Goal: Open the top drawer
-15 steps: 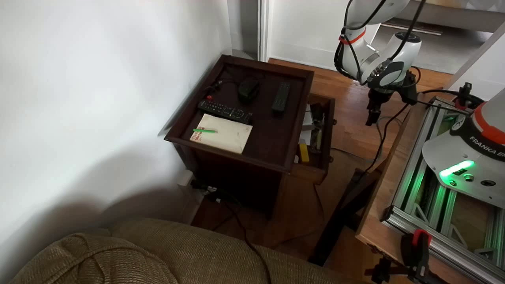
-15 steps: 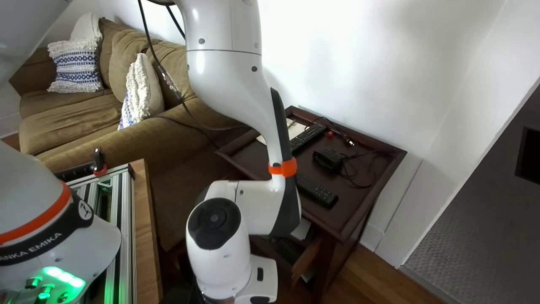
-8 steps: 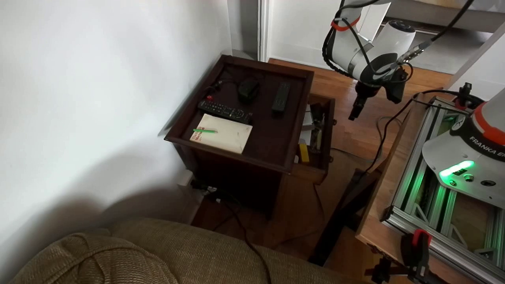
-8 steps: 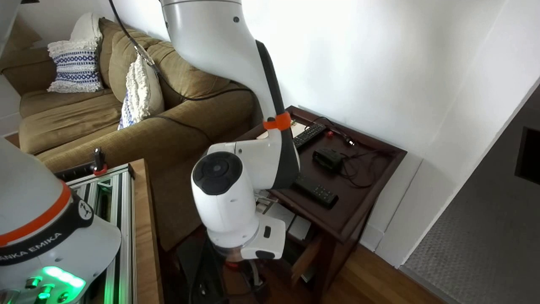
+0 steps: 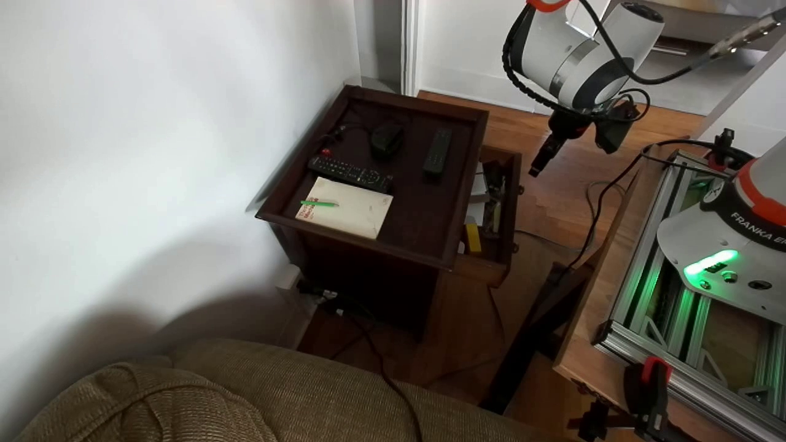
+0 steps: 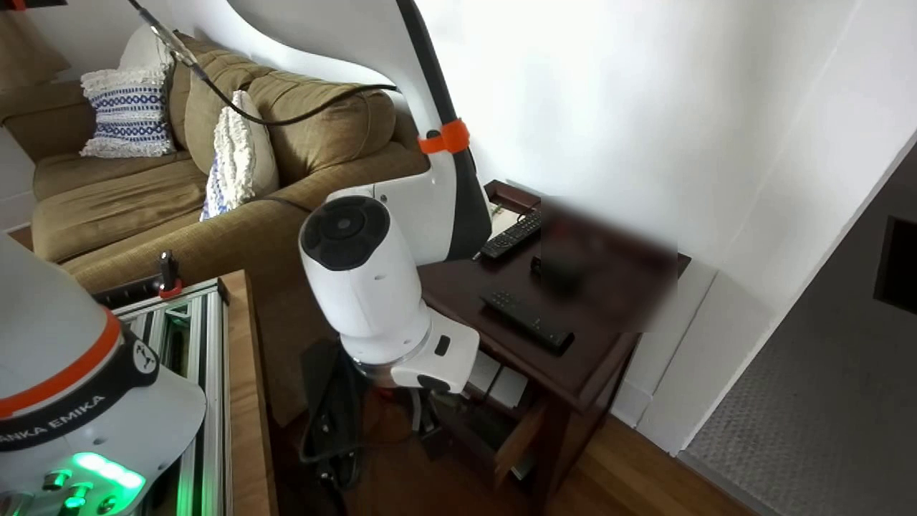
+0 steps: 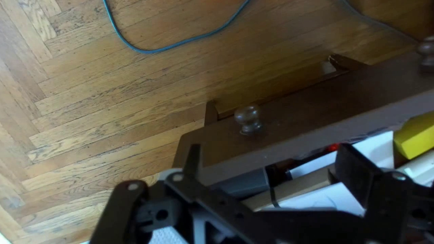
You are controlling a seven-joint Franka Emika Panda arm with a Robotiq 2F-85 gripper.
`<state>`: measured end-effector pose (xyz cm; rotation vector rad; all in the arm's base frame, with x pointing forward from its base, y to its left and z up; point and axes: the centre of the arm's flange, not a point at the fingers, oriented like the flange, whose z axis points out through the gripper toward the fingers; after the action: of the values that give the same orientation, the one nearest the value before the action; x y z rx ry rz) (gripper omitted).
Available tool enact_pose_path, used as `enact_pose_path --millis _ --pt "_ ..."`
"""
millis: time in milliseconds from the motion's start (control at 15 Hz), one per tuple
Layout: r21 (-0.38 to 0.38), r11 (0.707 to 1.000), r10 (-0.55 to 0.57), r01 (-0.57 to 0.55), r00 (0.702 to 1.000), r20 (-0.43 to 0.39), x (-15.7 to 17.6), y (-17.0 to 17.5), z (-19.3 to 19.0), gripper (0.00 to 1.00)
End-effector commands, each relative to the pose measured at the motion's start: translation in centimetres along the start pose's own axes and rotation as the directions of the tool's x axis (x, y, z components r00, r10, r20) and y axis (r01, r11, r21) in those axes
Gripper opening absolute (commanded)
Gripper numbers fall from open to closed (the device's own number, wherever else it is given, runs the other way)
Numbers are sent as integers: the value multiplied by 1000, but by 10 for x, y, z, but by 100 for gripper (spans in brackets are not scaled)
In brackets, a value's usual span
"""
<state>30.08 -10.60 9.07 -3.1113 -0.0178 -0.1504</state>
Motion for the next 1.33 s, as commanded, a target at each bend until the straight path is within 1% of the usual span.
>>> enact_pose_path --millis 0,133,200,267,400,467,667,1267 --pt "65 997 42 -39 998 -38 4 -24 -45 100" --pt "98 994 51 -45 997 -60 5 -32 -55 100" --pt "111 993 56 -48 996 -70 12 -24 -86 100" --pt "122 992 52 -43 996 -76 14 -23 -99 100" --pt "139 989 60 -46 994 -97 20 -24 -114 100" --pt "144 989 60 -43 991 -118 26 -25 -120 100" --pt "161 986 61 -37 987 -148 41 -35 -134 100" --pt "166 986 19 11 984 -176 60 -64 -168 100"
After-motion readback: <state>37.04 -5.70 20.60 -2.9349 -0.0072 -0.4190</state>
